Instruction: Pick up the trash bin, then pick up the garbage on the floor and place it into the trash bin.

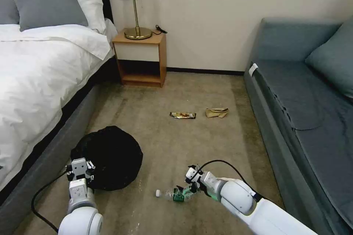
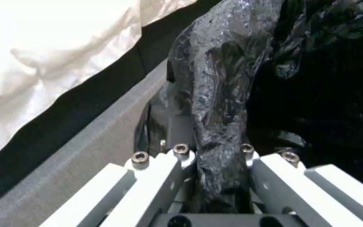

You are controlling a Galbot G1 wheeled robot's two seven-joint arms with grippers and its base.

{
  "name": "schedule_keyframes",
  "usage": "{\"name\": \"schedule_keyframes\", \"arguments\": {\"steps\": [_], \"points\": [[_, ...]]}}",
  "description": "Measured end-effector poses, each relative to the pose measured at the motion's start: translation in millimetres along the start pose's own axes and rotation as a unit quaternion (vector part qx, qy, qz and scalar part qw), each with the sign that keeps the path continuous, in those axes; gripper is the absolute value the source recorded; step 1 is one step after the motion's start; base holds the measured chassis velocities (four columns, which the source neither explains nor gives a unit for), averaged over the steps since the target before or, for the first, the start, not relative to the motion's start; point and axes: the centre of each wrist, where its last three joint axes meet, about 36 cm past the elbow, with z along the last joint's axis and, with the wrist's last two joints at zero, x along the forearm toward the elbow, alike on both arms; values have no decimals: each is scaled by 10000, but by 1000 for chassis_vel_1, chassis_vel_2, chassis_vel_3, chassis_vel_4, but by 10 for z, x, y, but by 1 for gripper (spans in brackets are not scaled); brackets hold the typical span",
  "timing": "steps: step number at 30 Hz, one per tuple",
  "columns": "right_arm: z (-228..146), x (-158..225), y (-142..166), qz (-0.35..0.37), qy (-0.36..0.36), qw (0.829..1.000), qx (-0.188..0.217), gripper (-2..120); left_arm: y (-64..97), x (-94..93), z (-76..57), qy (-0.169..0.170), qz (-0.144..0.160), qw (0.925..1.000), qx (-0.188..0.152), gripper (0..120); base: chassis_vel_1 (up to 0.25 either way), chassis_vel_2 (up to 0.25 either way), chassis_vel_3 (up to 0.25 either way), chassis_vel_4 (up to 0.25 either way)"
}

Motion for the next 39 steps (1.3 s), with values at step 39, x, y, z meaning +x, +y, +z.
{"name": "schedule_keyframes", "arguments": {"steps": [39], "points": [[444,-901,195,-240,615,9977,155,80,46,246,-101,-211,21,9998,8,4,0,0,0,0]]}}
